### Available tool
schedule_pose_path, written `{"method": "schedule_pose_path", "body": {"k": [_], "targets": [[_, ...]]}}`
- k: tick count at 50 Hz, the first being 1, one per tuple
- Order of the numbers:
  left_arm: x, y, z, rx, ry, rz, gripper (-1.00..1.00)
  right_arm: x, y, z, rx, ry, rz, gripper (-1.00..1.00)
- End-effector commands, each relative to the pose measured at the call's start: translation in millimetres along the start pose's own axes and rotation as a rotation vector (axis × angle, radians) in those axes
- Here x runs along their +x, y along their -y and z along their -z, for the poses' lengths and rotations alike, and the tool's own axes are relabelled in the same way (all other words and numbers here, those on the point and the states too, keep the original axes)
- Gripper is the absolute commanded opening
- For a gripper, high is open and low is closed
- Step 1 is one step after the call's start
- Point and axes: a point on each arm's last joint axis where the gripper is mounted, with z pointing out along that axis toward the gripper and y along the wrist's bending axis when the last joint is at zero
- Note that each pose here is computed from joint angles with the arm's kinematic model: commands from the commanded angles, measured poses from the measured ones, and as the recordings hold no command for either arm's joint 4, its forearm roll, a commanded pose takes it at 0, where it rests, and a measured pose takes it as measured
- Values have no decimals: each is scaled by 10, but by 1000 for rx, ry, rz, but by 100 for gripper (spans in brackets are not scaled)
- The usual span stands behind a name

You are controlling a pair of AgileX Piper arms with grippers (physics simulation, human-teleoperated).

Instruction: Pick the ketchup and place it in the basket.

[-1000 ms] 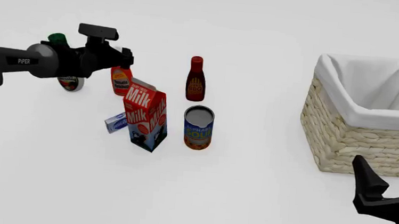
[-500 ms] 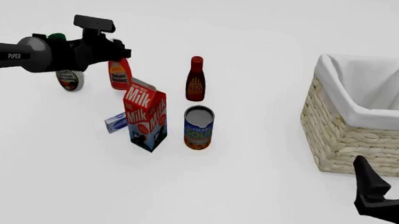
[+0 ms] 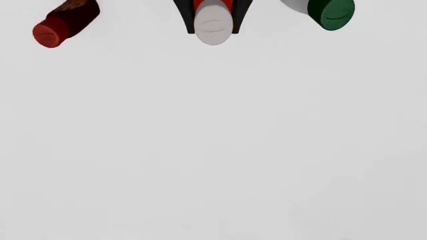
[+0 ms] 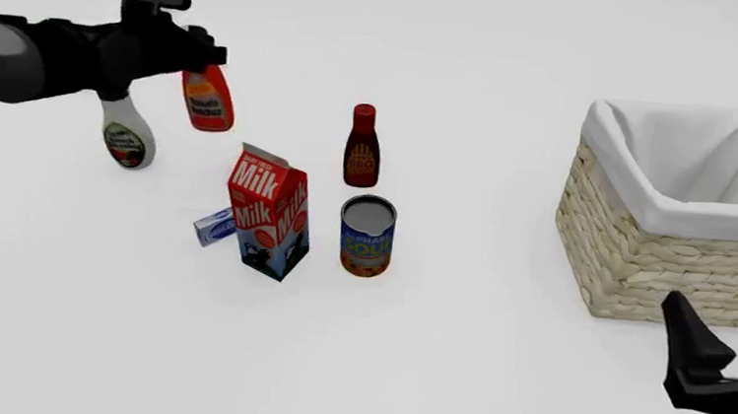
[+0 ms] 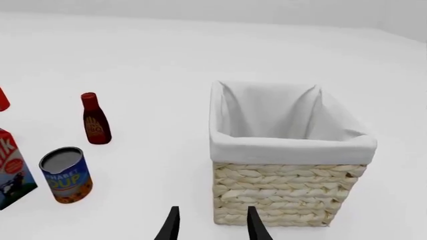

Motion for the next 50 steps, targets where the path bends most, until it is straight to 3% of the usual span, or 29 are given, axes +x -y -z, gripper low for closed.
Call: {"method": "schedule_pose_path", "body": {"k": [1,4,13,17,23,25,28,36,43,50], "targets": [[-306,6,360,2,48,-9,-100,-11,-10,43,-11,16,-12,100],[-361,6,447,2,55,-8,-100,-24,-18,88,-21,34,-15,100],[-523,25,790,8,81,-8,-100,-82,-71,223,-102,86,61,100],[-590,49,992,15,90,-13,-100,-188,-94,313,-161,111,26,100],[-637,48,1252,16,103,-12,-100,-248,-109,354,-202,123,24,100],[-641,48,1341,17,106,-6,-100,-258,-117,352,-217,120,-18,100],[-626,64,1485,22,108,-3,-100,-312,-128,371,-245,138,22,100],[-542,69,1772,25,105,1,-100,-460,-167,377,-320,150,16,100],[-456,135,2057,50,92,-17,-100,-649,-198,399,-395,174,-12,100],[-492,196,2344,79,103,-39,-100,-784,-243,386,-461,195,-38,100]]}}
